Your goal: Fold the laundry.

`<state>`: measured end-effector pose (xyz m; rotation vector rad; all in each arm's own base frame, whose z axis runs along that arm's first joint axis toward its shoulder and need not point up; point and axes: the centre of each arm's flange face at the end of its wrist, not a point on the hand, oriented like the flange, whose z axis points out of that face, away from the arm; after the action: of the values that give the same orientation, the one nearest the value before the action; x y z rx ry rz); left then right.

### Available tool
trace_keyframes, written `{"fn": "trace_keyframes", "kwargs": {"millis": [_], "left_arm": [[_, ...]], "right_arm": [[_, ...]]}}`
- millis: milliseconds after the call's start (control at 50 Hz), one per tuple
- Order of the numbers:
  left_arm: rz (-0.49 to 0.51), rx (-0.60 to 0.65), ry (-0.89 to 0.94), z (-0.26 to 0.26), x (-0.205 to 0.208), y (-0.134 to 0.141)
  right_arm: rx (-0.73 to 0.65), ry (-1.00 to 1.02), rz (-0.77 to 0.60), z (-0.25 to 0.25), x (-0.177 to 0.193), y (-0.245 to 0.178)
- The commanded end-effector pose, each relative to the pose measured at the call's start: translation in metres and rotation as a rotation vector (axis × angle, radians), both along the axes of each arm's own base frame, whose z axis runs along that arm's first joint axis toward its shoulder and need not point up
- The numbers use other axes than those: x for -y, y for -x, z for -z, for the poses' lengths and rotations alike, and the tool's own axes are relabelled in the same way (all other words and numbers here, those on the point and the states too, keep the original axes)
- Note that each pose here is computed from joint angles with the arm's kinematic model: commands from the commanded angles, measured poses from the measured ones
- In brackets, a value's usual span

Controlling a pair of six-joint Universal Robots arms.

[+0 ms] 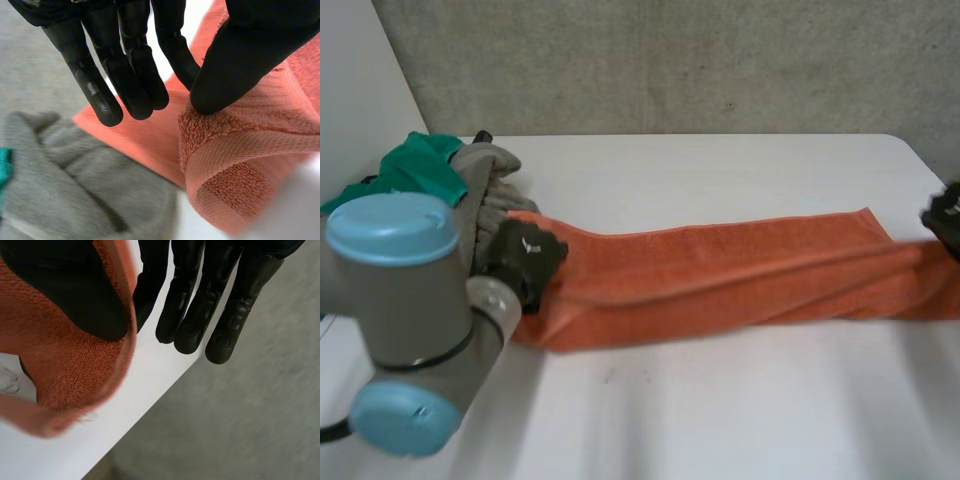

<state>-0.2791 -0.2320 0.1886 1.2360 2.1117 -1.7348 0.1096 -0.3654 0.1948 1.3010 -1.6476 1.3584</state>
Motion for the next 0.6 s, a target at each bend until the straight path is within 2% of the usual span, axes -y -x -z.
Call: {"fn": "trace_keyframes", "kwargs": {"millis": [20,180,300,460,500,600], "left_arm": [[-0.100,-0.033,0.114,0.010,0.051,0.017],[-0.125,-0.045,0.163,0.026,0.083,0.033],[-0.117,-0.035,0.250,0.026,0.099,0.042],[-0.085,-0.010,0.304,0.016,0.089,0.045],[-0.066,-0.009,0.303,0.009,0.078,0.043],[0.019,-0.012,0.282,0.001,0.047,0.043]], "right_arm": [[-0.006,0.145,-0.123,0.029,0.057,-0.033],[0.003,0.257,-0.200,0.064,0.100,-0.059],[0.081,0.359,-0.214,0.075,0.120,-0.069],[0.341,0.357,-0.172,0.043,0.118,-0.070],[0.427,0.319,-0.138,0.029,0.111,-0.066],[0.528,0.155,-0.092,0.021,0.086,-0.063]]}}
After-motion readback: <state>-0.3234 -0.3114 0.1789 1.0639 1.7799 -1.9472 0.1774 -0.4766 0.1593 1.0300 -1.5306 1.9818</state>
